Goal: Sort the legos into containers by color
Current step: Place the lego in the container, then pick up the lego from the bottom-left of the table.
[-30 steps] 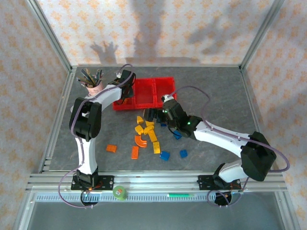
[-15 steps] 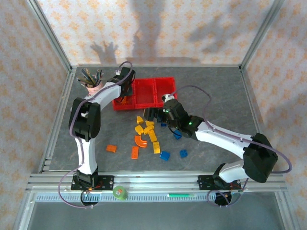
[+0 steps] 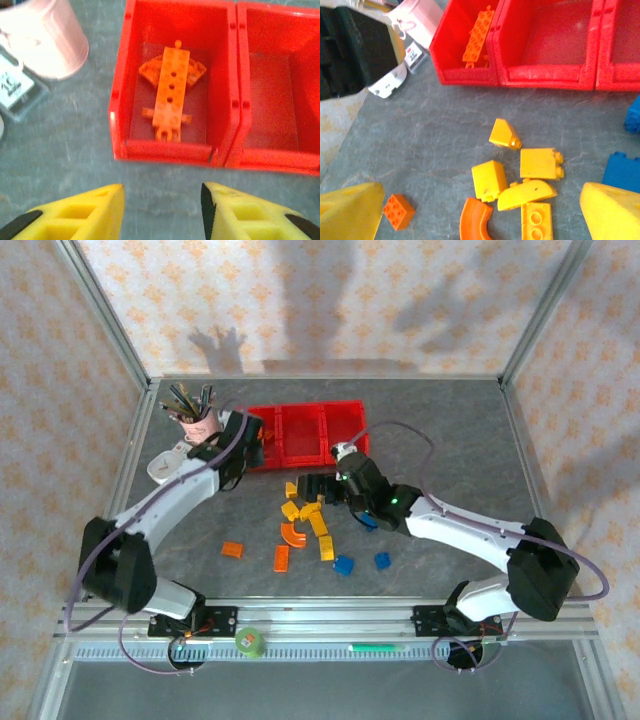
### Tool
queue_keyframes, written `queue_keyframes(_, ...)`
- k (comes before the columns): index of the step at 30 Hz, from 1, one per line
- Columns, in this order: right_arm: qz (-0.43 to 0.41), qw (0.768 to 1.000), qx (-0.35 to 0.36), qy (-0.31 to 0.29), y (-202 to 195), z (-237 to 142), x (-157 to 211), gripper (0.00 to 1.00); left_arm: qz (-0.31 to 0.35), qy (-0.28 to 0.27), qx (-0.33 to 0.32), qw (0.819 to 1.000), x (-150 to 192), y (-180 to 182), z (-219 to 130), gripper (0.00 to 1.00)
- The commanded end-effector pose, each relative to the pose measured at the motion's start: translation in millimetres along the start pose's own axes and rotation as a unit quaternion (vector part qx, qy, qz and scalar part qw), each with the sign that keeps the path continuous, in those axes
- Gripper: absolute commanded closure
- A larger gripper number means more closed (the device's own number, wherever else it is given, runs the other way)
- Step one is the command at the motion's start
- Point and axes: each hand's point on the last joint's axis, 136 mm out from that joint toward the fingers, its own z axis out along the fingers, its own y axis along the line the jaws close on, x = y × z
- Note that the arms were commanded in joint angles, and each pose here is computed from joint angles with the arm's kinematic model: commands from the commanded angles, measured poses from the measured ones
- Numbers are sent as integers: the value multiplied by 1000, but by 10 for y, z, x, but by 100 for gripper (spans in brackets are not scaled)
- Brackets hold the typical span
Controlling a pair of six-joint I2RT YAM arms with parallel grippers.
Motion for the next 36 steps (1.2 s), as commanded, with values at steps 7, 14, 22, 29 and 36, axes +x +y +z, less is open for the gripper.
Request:
queue_keyframes(7, -30, 998, -10, 46, 137, 61, 488, 0, -91, 33, -15, 995, 1133, 223, -330, 42)
queue_keyframes(14, -38, 997, 0, 60, 154, 164, 770, 0, -100, 64, -57, 991, 1697, 446, -416, 33)
queue_keyframes(22, -29, 997, -3, 67, 124, 227, 878, 0, -118, 80, -88, 986, 2048, 670, -382, 25)
queue_keyframes(29, -35, 998, 8, 57, 88, 223, 836, 1, -152, 79, -59, 983, 2164, 633, -278, 23)
queue_keyframes(36, -36, 998, 15, 52, 68, 220, 813, 0, -156, 60, -47, 985, 2095, 542, -156, 23)
